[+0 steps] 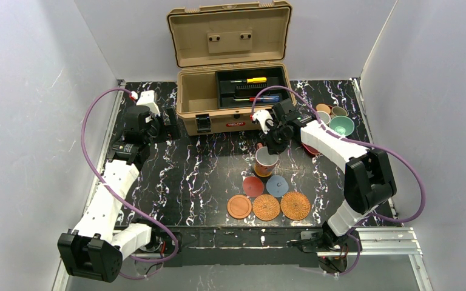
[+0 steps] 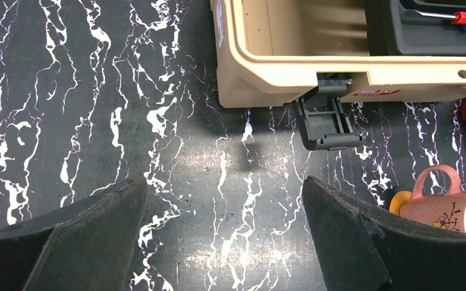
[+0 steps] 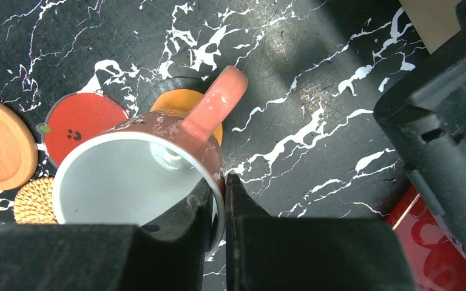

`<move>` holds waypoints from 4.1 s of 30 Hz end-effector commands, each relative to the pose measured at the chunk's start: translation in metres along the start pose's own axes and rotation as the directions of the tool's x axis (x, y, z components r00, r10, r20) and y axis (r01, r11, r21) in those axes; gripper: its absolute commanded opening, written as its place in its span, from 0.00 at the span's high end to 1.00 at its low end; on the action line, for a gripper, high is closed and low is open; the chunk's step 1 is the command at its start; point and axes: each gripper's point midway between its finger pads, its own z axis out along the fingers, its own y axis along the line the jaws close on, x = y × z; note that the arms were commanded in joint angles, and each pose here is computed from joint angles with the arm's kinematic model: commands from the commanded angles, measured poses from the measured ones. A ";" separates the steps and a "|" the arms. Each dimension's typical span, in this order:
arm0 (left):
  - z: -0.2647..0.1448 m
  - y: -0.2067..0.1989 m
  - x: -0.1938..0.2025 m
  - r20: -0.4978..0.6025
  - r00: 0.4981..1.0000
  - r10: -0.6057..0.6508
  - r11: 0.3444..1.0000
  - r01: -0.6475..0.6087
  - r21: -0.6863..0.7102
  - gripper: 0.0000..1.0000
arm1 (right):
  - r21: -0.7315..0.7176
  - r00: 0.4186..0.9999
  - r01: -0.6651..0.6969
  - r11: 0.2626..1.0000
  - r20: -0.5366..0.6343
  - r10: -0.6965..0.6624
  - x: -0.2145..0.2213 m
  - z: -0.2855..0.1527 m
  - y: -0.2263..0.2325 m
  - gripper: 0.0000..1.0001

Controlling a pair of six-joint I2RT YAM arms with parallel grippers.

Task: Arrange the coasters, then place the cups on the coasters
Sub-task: Place the cup on the coaster, then pick up the cup from the tray.

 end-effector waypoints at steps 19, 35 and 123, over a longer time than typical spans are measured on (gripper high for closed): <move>0.002 -0.003 0.003 -0.009 1.000 0.011 1.000 -0.011 0.013 0.02 | 0.006 0.994 -0.007 1.000 0.106 0.006 -0.030 -0.007 -0.001 0.99; 0.003 -0.003 0.004 -0.014 1.000 0.010 1.000 -0.010 0.012 0.02 | 0.006 0.996 -0.026 1.000 0.085 0.026 -0.020 -0.001 0.000 0.99; 0.001 -0.003 0.002 -0.008 1.000 0.000 1.000 0.001 0.012 0.01 | 0.270 0.247 -0.961 0.058 0.749 0.615 0.046 -0.074 -0.200 0.31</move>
